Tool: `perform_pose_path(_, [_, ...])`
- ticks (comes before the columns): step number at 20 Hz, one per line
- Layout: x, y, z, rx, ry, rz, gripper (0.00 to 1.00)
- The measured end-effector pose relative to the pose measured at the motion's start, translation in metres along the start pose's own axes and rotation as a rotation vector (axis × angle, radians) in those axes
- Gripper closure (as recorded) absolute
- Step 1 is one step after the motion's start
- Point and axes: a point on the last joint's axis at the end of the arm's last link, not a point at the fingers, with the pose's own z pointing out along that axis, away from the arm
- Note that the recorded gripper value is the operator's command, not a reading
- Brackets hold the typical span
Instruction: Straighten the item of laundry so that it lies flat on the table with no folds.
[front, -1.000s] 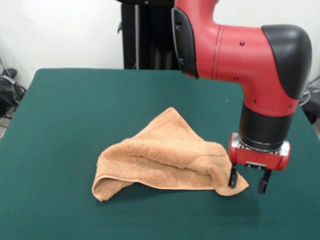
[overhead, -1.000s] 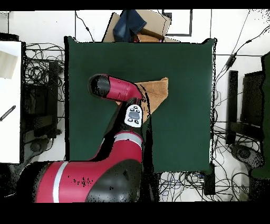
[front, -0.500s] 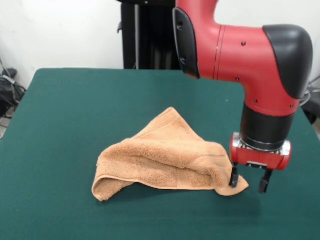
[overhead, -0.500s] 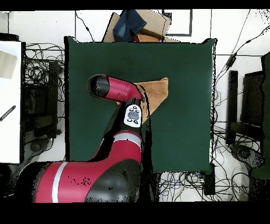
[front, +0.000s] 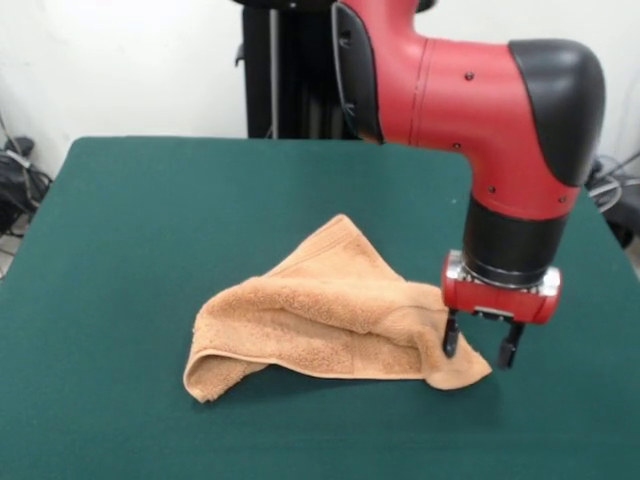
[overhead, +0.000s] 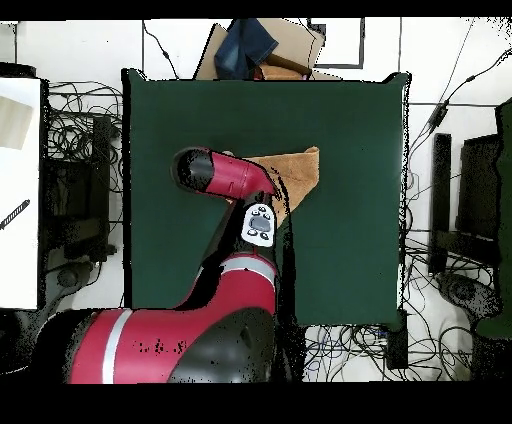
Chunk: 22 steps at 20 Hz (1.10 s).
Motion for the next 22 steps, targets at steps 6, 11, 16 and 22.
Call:
perform_pose_path(6, [0.002,-0.021,-0.004,0.014,0.010,0.002,0.00])
perform_pose_path(11, [0.004,-0.034,-0.006,0.024,0.017,0.006,0.00])
perform_pose_path(16, [0.004,-0.035,-0.008,0.029,0.013,-0.012,0.00])
perform_pose_path(22, [0.002,-0.035,-0.013,0.029,0.005,-0.015,0.00])
